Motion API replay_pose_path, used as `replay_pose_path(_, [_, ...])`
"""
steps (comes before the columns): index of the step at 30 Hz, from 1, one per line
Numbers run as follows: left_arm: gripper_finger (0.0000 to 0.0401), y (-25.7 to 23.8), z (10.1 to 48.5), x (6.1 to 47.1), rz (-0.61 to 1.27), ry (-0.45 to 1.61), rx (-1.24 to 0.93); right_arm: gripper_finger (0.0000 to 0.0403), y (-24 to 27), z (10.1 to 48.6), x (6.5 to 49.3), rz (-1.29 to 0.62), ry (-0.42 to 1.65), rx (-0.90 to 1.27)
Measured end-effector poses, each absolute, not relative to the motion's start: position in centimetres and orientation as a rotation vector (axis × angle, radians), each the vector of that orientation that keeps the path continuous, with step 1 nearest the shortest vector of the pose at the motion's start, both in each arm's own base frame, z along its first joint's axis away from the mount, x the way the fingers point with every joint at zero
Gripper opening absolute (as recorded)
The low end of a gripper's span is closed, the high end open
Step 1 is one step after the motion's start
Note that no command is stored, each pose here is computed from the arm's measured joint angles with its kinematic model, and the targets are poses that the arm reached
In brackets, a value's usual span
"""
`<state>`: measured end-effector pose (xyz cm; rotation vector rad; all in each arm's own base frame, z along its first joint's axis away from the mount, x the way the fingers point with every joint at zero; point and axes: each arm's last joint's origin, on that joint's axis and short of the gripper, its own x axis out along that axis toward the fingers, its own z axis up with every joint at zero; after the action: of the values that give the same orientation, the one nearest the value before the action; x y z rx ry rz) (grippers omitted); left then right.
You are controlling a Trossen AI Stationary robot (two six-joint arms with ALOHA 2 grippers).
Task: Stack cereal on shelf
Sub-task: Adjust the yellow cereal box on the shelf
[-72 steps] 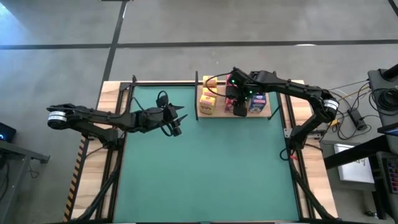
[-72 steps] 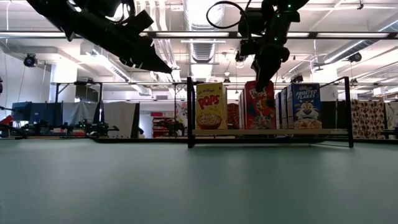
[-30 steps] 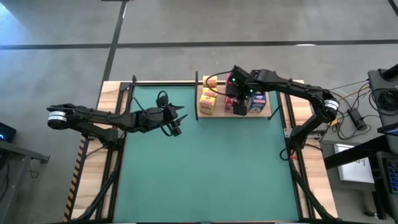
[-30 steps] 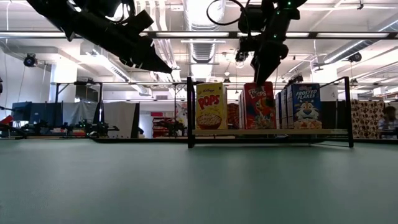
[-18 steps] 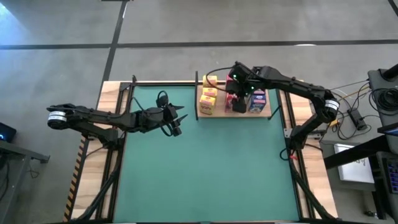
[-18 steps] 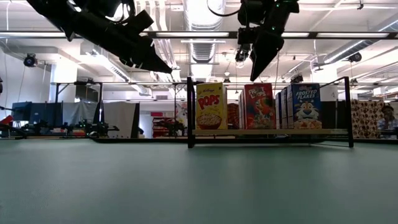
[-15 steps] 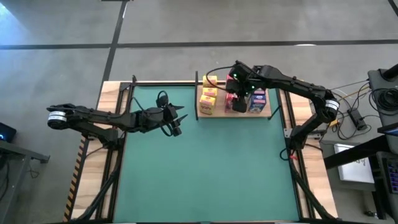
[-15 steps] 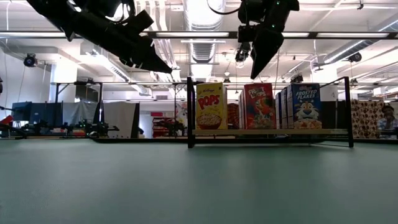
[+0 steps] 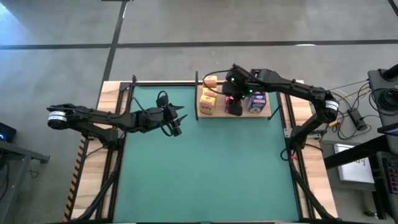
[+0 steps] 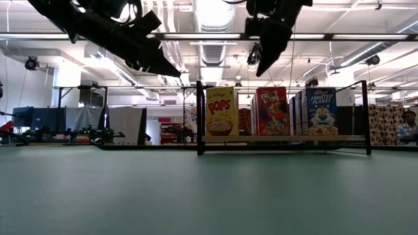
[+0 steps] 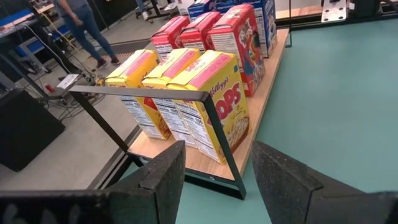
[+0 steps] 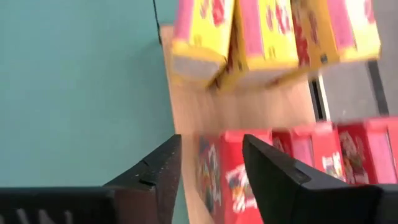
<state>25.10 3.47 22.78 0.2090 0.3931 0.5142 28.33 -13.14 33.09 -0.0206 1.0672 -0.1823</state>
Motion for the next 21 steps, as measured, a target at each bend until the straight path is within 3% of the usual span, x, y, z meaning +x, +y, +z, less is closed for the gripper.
replay_pose_path(12, [0.0168, 3.5, 22.8, 25.1, 0.514, 0.394, 0.209, 0.0018, -11.4, 32.9, 32.4, -0.171, 0.759, -0.127])
replay_pose_path(21, [0.0168, 3.5, 22.7, 25.1, 0.514, 0.395, 0.209, 0.0010, -11.6, 29.4, 33.5, -0.169, 0.762, -0.121])
